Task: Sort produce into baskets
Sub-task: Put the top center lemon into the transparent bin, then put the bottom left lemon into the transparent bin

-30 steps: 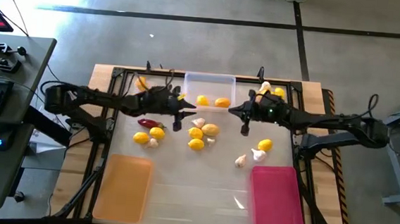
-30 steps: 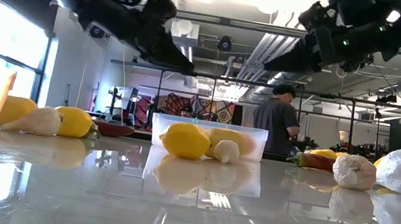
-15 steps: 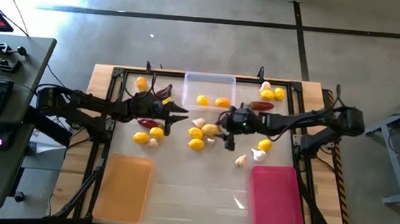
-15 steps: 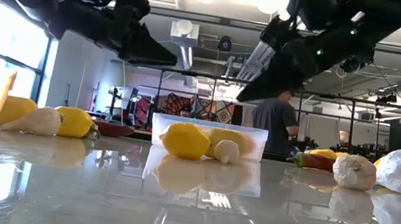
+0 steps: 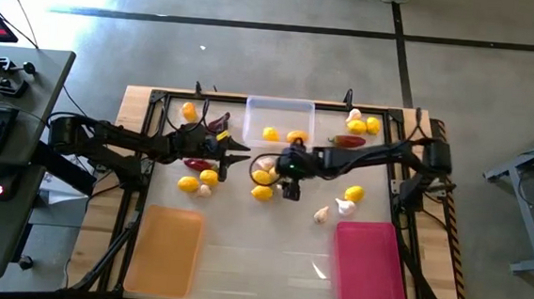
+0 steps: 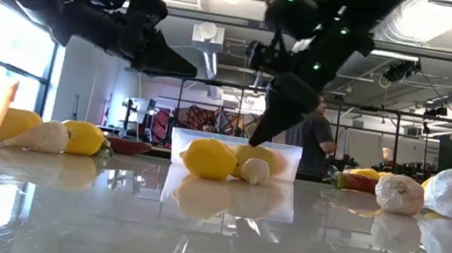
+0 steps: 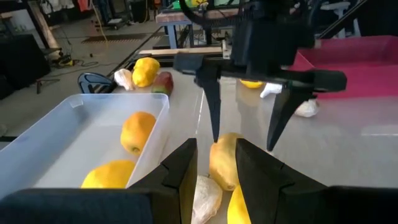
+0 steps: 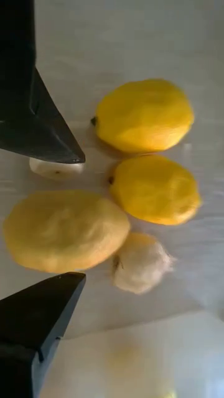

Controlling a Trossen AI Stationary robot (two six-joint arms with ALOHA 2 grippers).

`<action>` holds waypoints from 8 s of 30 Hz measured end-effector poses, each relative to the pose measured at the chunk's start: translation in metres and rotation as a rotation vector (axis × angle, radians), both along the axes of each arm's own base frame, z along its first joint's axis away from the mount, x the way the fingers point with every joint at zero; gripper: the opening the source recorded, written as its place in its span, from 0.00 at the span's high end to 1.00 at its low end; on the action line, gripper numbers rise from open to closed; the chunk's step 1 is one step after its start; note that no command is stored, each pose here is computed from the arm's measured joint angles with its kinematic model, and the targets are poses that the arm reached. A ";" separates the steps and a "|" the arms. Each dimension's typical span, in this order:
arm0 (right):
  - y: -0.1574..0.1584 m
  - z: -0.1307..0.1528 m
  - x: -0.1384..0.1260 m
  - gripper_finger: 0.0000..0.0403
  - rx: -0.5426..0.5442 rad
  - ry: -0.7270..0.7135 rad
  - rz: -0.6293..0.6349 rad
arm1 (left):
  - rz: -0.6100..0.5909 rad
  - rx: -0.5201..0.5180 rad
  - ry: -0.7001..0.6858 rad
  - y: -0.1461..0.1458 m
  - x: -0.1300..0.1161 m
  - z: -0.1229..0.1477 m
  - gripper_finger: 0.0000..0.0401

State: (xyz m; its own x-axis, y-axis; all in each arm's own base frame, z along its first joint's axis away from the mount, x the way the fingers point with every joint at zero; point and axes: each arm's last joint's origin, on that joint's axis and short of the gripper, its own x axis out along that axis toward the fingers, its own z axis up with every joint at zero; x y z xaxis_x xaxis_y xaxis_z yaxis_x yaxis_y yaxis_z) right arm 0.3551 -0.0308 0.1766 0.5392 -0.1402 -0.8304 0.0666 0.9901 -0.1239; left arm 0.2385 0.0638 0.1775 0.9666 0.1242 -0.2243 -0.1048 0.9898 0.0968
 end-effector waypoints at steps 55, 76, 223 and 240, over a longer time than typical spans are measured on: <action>-0.134 0.132 -0.011 0.55 -0.199 0.135 -0.087 | 0.019 0.015 -0.020 0.005 0.000 0.002 0.76; -0.199 0.062 -0.005 0.55 -0.018 0.188 0.007 | 0.021 0.006 -0.014 0.004 -0.001 0.002 0.76; -0.070 0.058 -0.123 1.00 -0.304 -0.617 -0.196 | -0.019 -0.099 1.249 -0.032 0.006 -0.009 0.48; -0.070 0.058 -0.123 1.00 -0.304 -0.617 -0.195 | -0.013 -0.033 1.239 -0.028 0.016 0.010 0.66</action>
